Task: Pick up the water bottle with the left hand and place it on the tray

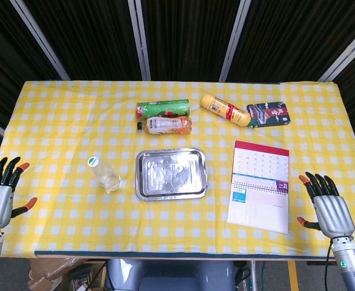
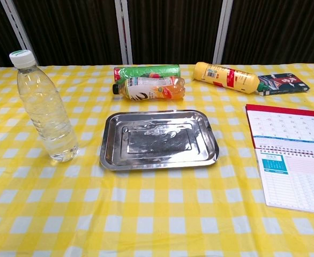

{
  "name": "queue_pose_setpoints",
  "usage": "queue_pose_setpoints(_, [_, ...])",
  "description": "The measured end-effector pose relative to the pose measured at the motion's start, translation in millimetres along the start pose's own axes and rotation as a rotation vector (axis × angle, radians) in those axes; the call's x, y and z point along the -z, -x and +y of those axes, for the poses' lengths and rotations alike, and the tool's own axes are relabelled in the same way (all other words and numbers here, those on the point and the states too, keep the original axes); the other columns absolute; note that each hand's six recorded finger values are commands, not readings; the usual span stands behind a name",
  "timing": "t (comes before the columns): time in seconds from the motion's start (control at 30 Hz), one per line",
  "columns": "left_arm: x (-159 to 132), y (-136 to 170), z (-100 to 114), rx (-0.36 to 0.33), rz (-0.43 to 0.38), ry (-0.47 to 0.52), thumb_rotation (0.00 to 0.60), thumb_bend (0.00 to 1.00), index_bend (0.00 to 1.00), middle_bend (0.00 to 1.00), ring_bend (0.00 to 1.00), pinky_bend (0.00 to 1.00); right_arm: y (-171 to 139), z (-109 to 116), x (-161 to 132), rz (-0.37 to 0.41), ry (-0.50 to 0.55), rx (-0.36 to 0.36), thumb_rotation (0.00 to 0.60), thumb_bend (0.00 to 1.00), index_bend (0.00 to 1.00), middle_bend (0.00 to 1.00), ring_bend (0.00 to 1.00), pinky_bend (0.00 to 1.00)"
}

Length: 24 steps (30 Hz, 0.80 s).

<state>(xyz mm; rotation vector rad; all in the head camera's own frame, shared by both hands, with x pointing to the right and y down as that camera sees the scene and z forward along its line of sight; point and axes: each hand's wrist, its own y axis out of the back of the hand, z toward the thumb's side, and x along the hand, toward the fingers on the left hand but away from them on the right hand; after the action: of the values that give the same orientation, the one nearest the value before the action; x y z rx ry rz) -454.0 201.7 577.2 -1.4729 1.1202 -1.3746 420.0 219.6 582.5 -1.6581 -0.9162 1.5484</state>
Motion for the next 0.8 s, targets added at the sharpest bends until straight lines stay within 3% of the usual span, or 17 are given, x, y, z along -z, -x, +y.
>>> queue_pose_setpoints(0.5, [-2, -5, -5, 0.036, 0.01, 0.024, 0.6, 0.12, 0.17, 0.08, 0.0, 0.0, -7, 7, 13, -0.039, 0.017, 0.011, 0.6, 0.16, 0.1, 0.07, 0.0, 0.0])
queue_pose_setpoints(0.8, [0, -7, -18, 0.103, 0.02, 0.155, 0.6, 0.12, 0.17, 0.1, 0.0, 0.0, -8, 8, 14, -0.033, 0.039, 0.003, 0.6, 0.16, 0.1, 0.07, 0.0, 0.0])
